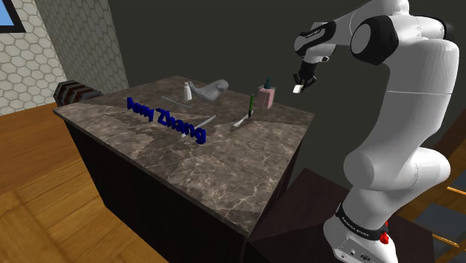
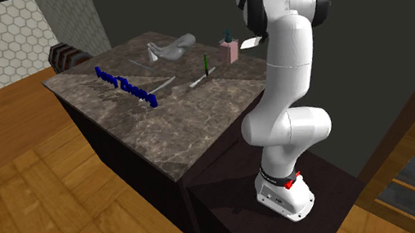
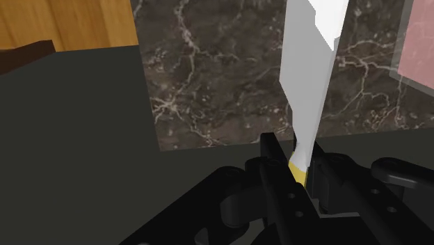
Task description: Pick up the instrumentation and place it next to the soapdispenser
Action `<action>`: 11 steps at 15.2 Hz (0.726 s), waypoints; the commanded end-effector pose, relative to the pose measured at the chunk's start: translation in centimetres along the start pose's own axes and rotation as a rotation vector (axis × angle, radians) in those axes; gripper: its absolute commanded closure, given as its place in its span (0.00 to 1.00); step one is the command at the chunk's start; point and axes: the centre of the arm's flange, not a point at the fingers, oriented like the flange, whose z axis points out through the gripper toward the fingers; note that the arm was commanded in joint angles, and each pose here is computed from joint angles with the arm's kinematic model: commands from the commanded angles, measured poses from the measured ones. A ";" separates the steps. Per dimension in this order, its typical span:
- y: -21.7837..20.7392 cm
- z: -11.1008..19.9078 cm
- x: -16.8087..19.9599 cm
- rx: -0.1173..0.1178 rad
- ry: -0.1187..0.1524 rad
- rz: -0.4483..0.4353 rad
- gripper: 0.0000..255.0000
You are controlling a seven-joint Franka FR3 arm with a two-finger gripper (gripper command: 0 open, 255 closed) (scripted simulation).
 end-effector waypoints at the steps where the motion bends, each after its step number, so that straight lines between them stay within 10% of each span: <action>1: -0.1 -1.1 0.1 0.000 0.000 0.000 1.00; 11: -0.5 -6.4 0.9 0.000 0.000 0.000 1.00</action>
